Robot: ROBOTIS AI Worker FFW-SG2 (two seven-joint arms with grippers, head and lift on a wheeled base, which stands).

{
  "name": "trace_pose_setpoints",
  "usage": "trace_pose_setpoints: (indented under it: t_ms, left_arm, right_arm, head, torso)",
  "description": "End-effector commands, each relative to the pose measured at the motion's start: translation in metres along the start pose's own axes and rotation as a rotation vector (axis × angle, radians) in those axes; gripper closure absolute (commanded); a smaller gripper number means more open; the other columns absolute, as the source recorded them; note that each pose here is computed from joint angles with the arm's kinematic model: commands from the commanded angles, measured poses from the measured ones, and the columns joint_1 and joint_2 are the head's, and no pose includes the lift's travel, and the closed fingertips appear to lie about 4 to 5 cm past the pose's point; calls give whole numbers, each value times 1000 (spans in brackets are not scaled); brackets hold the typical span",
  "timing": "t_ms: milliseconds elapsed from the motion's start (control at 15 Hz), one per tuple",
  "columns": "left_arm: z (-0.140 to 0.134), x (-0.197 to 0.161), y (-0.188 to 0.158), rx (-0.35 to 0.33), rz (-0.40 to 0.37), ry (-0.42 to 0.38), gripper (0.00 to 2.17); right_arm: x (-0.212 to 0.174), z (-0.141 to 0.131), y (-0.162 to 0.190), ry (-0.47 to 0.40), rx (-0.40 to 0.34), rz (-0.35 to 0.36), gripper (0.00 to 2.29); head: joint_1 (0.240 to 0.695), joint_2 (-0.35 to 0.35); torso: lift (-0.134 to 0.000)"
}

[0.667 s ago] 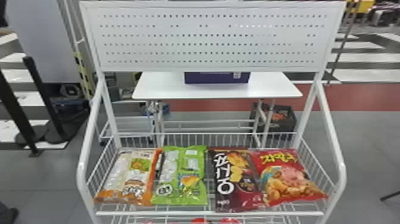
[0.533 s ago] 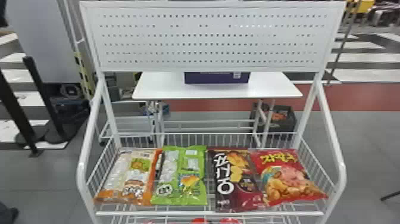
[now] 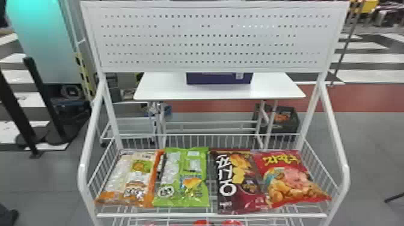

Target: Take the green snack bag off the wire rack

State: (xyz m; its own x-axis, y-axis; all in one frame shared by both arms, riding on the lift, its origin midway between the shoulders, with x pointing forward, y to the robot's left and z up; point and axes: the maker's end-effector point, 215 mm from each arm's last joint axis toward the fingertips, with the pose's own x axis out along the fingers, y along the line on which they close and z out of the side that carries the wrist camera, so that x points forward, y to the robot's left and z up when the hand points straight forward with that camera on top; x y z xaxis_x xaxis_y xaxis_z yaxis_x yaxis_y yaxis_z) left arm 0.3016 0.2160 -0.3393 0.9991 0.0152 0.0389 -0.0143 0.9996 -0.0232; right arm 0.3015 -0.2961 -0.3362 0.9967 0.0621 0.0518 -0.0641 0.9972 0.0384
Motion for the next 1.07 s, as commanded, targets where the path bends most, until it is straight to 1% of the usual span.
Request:
trace_pose_setpoints:
  t_ms: [0, 133, 200, 267, 333, 400, 533, 600, 733, 800, 933, 1000]
  left_arm:
    - [-12, 13, -1, -17, -8, 12, 39]
    - [-13, 32, -18, -32, -41, -11, 39]
    - [-15, 45, -28, -51, -60, -19, 39]
    - [-23, 60, -37, -64, -71, -8, 39]
    - [-39, 80, -53, -62, -89, 38, 39]
    - [-52, 96, -69, -55, -104, 65, 43]
    - [-78, 129, -108, -16, -144, 124, 46]
    - [-81, 145, -124, -6, -158, 129, 46]
    - [-85, 171, -142, 9, -170, 134, 46]
    - [-92, 183, -149, 18, -176, 148, 46]
    - [-102, 204, -155, 30, -177, 175, 46]
    - [-111, 212, -157, 45, -179, 202, 46]
  right_arm:
    - [0, 3, 0, -9, 1, 0, 171]
    - [0, 3, 0, -10, 1, -2, 171]
    - [0, 3, 0, -10, 2, -1, 171]
    - [0, 3, 1, -9, 3, -1, 171]
    - [0, 2, 1, -9, 3, 1, 171]
    - [0, 2, 2, -10, 5, 0, 171]
    - [0, -1, 2, -5, 4, -1, 171]
    - [0, -2, 1, -4, 3, -2, 171]
    - [0, -3, 1, -3, 1, -3, 171]
    - [0, -4, 0, -2, 1, -5, 171]
    - [1, -4, 1, -4, 4, -4, 171]
    - [2, -5, 1, -3, 4, -3, 171]
  head:
    - [499, 0]
    - [499, 0]
    - [499, 0]
    - [499, 0]
    - [499, 0]
    - [499, 0]
    - [499, 0]
    - [499, 0]
    - [499, 0]
    - [499, 0]
    - [499, 0]
    - [499, 0]
  torso:
    - [0]
    - [0]
    - [0]
    - [0]
    - [0]
    - [0]
    - [0]
    - [0]
    - [0]
    - [0]
    - [0]
    - [0]
